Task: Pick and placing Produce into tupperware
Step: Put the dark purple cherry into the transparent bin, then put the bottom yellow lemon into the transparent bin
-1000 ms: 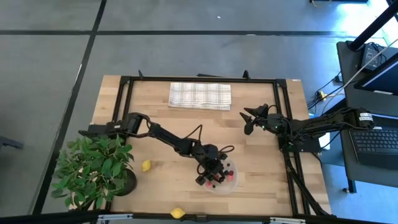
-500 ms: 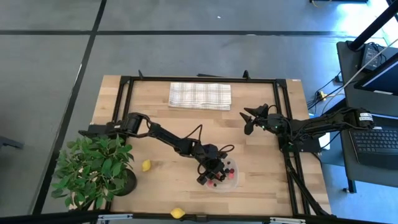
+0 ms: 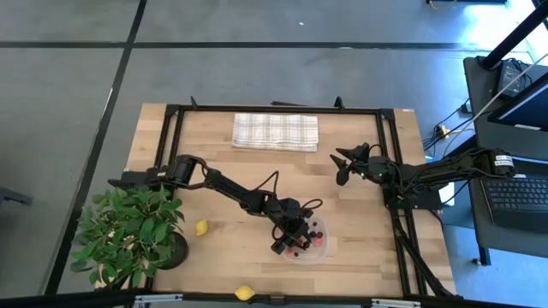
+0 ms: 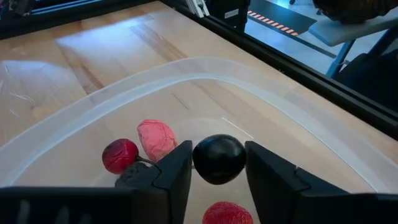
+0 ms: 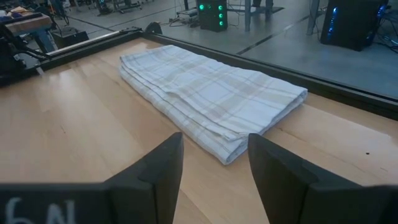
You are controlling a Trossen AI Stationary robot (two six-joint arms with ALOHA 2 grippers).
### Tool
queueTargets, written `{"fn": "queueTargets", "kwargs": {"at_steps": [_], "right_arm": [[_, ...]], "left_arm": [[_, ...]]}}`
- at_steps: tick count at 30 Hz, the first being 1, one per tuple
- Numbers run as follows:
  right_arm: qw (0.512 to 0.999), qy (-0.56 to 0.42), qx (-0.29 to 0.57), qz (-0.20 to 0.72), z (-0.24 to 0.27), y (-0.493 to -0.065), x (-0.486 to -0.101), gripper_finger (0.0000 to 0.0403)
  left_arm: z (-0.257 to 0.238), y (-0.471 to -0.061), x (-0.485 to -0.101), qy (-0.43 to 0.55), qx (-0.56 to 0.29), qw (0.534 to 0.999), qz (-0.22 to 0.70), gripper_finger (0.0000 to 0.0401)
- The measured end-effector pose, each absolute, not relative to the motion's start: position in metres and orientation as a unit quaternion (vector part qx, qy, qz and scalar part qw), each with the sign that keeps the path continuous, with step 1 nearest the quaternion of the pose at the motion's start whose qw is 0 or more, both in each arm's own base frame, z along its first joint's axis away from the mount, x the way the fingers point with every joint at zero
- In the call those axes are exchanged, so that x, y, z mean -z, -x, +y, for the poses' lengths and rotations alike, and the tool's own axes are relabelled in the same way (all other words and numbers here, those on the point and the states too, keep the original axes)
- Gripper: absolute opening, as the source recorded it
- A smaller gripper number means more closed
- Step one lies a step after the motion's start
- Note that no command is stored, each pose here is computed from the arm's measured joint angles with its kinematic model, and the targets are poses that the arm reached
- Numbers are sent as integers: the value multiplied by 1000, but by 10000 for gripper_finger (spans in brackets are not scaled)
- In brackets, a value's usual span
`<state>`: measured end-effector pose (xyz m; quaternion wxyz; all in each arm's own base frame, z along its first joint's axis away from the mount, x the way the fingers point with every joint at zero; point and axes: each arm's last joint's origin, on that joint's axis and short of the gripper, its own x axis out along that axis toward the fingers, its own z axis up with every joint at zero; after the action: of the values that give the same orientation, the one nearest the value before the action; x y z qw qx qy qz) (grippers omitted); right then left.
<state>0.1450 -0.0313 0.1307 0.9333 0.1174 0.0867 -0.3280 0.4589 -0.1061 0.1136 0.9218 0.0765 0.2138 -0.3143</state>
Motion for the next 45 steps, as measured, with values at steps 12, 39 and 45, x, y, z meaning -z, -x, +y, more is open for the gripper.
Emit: {"fn": "queueTargets", "kwargs": {"at_steps": [12,39,45], "right_arm": [[933,-117,328,87,-31,-145,-131,182],[933,-116,328,92,-31,-145,-130,182],[933,-118,328,91,-31,-145,-130,182]], "left_arm": [[-105,-459,-114,-81,296,927,218,219],[-121,-371,-230,-99,284,856,420,218],[-155,-350,-240,-56,262,855,444,218]]}}
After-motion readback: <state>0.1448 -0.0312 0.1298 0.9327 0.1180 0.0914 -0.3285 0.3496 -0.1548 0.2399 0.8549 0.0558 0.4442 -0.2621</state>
